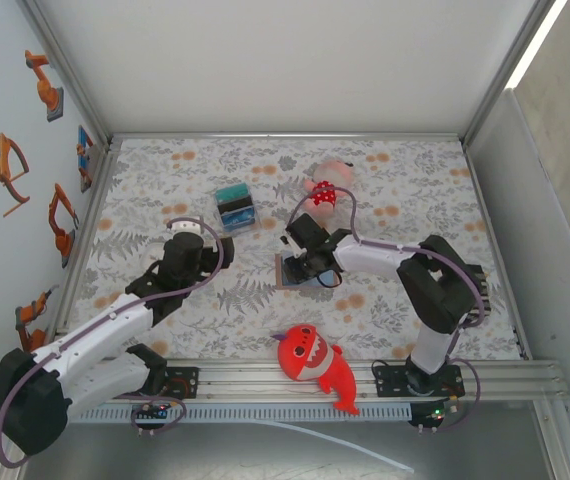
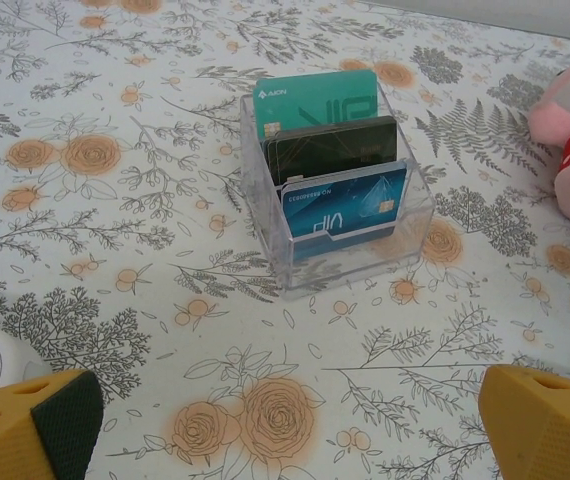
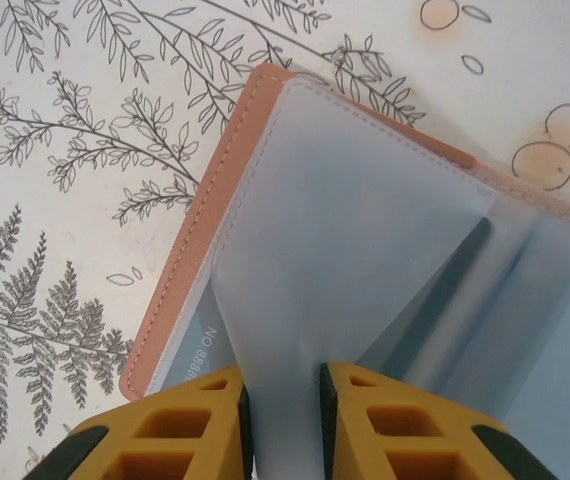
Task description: Take the credit cards out of the card holder
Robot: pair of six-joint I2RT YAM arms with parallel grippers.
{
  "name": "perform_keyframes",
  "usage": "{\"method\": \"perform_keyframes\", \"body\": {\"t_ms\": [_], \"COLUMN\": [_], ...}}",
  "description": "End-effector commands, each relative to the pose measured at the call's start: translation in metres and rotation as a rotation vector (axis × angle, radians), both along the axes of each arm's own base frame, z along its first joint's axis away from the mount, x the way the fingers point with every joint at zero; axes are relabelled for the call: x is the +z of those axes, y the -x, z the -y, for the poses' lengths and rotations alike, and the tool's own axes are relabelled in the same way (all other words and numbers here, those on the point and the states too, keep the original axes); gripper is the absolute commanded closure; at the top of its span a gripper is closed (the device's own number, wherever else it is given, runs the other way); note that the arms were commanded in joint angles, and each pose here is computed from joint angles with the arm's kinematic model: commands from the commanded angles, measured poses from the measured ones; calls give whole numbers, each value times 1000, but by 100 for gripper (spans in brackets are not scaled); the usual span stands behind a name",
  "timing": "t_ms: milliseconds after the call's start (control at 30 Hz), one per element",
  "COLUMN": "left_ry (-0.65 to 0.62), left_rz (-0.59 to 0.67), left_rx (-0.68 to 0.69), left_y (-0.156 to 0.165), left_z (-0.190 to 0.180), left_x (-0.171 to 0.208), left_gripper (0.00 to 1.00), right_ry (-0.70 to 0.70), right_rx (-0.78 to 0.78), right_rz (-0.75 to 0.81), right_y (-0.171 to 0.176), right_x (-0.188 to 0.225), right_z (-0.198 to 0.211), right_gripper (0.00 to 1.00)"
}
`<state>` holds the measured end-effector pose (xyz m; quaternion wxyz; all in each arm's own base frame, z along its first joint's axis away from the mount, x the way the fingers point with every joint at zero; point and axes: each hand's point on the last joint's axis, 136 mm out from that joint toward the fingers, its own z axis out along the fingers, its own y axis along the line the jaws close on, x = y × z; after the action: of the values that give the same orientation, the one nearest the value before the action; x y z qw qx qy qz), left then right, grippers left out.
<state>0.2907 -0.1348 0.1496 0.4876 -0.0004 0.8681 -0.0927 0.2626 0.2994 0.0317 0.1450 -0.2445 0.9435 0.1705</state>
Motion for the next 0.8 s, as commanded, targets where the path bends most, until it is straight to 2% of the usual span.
{"method": "perform_keyframes", "body": {"t_ms": [0,233,367,767], "left_ry": [27,30,31,34], "left_rz": [64,82,89,97], "left_rx": [-29,-36,-38,-43], "left_y": [-7,-11,-11,-11], "left_z": [11,14,15,17], "left_x": [26,33,36,40], "left_gripper": [3,3,3,3], "right_ry": [22,102,114,185], "right_rx": [-23,-85,-103,-164], "right_rz": [19,56,77,126], "right_y": [-1,-10,-13,-20], "right_x": [11,14,19,23], "right_z": [8,23,27,48], "right_gripper": [75,73,69,65]}}
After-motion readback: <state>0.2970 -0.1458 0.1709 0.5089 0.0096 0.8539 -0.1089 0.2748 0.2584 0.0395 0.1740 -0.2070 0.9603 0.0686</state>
